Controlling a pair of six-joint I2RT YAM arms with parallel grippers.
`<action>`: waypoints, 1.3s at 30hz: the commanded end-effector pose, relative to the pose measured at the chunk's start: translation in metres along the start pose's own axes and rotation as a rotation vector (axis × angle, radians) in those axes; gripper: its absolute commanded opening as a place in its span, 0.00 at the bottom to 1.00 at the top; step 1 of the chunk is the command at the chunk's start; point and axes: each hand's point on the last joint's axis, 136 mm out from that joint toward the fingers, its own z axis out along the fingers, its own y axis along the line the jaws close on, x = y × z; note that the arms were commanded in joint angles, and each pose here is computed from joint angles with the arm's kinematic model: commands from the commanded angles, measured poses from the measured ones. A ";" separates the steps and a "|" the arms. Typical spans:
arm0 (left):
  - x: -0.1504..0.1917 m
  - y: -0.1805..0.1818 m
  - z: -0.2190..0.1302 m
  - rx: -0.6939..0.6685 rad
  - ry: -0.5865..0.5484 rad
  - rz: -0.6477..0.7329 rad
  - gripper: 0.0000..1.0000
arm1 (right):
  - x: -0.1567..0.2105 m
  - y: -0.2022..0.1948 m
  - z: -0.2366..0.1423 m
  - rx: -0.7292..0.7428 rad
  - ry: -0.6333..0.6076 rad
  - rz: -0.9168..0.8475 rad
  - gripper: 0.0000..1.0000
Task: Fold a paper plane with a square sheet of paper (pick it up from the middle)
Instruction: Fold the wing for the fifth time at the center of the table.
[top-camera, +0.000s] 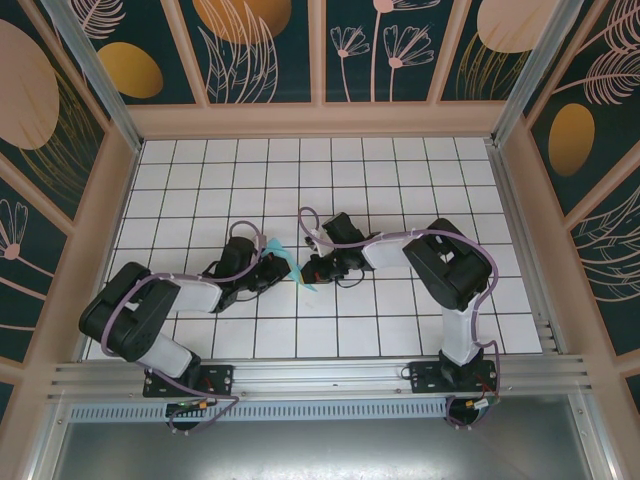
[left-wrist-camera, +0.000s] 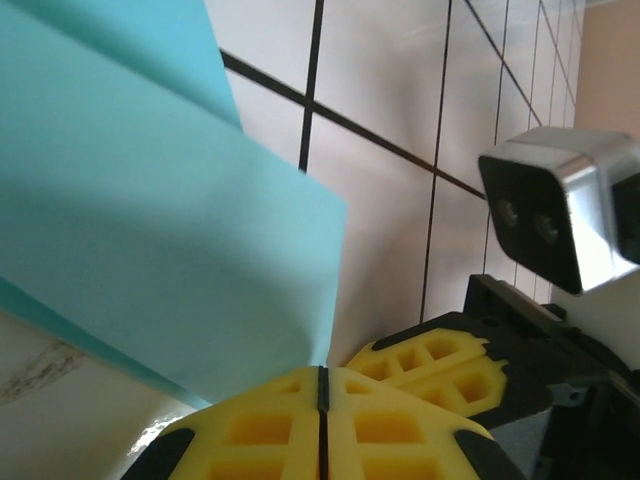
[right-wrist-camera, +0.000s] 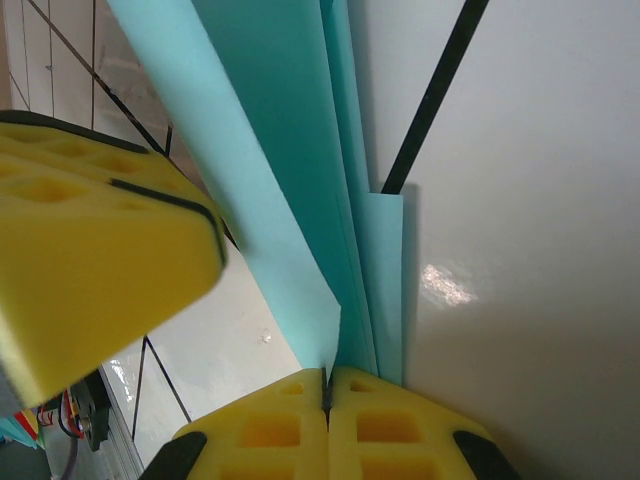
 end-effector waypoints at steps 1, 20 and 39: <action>-0.001 -0.009 0.005 0.033 0.007 0.011 0.10 | 0.017 -0.022 0.012 0.086 0.054 0.041 0.03; 0.006 0.043 0.014 -0.182 0.025 -0.060 0.05 | 0.013 0.001 -0.011 0.050 0.018 0.025 0.12; 0.005 0.049 0.013 -0.222 0.028 -0.063 0.04 | 0.019 -0.009 -0.027 0.128 -0.020 0.057 0.17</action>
